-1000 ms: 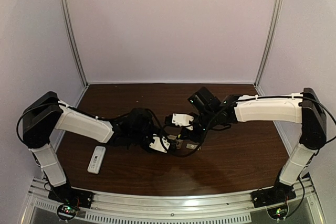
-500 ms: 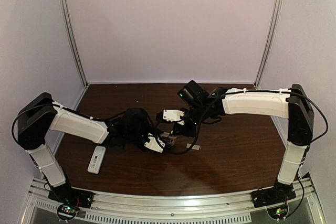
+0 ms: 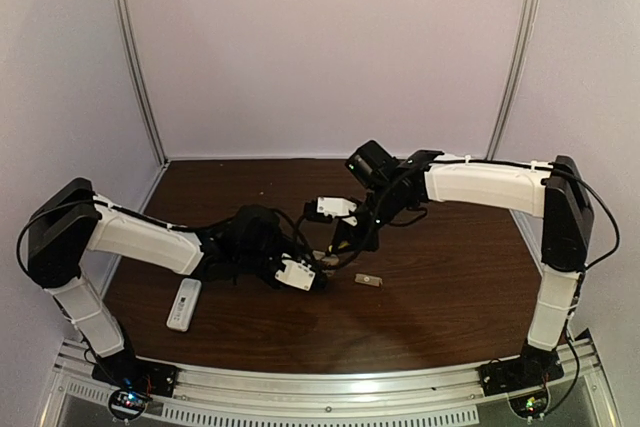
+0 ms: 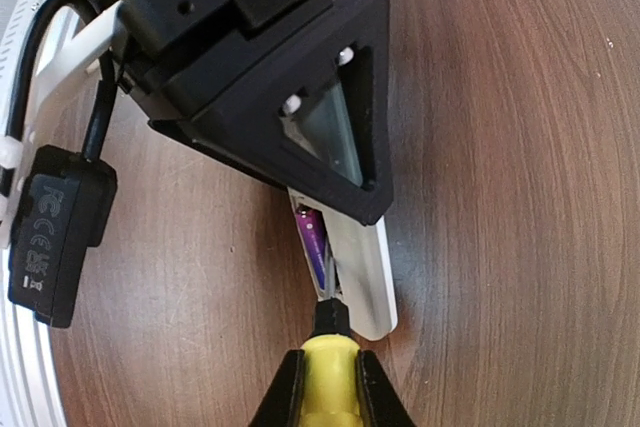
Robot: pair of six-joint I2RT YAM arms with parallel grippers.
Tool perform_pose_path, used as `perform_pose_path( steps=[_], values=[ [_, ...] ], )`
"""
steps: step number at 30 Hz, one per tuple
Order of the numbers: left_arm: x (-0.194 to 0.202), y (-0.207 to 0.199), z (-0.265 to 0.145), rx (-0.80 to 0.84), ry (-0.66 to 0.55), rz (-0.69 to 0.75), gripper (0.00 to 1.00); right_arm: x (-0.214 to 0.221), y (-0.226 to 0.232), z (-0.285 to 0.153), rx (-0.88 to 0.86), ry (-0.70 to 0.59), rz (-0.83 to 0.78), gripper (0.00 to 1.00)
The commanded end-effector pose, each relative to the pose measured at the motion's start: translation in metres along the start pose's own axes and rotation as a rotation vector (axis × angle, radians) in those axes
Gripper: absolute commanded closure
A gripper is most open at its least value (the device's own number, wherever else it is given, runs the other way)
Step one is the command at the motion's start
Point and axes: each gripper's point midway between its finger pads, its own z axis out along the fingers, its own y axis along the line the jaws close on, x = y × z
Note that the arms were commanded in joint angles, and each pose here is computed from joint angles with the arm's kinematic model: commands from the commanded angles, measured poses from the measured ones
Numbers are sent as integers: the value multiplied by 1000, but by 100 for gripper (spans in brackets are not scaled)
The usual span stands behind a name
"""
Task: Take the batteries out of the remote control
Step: Remove the battery from the remote control without the battery cover.
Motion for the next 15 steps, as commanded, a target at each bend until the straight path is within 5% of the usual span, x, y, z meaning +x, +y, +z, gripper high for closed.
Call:
perform_pose_path(
  steps=[1,15],
  values=[
    [-24,36,-18,-126,-90,-15,100,-9,15,-20,-97,-56,24,100],
    [-42,55,-42,-108,-180,-175,100,8,5,-36,-16,-10,49,100]
  ],
)
